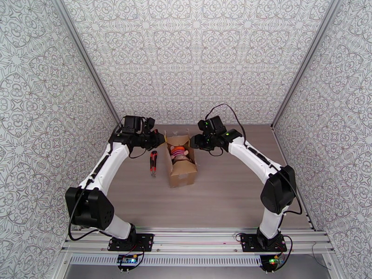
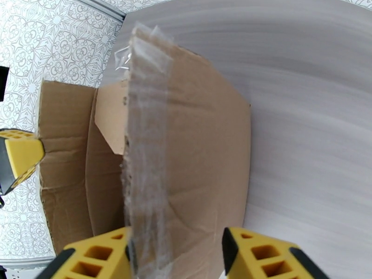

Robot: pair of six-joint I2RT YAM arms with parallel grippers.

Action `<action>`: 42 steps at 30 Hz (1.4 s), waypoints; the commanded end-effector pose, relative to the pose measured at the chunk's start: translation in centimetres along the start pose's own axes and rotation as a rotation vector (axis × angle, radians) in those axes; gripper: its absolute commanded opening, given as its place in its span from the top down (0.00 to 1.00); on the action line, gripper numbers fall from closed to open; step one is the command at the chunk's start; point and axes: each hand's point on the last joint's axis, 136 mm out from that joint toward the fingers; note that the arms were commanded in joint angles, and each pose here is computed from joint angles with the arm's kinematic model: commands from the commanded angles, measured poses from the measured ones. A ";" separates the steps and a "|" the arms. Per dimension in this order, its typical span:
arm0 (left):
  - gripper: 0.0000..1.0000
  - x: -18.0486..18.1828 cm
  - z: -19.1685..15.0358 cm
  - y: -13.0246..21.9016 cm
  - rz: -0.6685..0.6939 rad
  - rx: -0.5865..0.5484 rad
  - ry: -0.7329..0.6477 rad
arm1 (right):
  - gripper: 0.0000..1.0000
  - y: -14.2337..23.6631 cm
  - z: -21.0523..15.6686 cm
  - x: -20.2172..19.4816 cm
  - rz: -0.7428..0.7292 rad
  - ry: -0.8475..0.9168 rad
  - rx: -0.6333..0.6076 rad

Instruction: Unpack the express box

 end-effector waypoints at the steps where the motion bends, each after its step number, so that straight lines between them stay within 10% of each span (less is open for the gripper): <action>1: 1.00 -1.9 2.4 1.0 -0.006 -0.062 -0.115 | 0.57 -0.3 -0.4 0.1 0.038 0.001 0.034; 24: 1.00 -5.8 2.7 3.2 0.010 -0.172 -0.460 | 0.74 2.7 -0.1 0.2 0.167 0.123 -0.149; 33: 1.00 -7.5 1.5 1.9 0.104 -0.086 -0.544 | 0.46 4.6 1.2 1.3 0.121 0.218 -0.196; 42: 1.00 -7.4 2.1 1.4 0.163 -0.068 -0.521 | 0.35 12.5 4.6 4.7 0.108 0.405 -0.493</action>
Point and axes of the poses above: each hand's point on the last joint's axis, 136 mm out from that joint toward the fingers, its own y axis back along the fingers, its own x axis along the line the jaws close on, z = x × y, and after that the axes turned 11 degrees about -y, right-handed
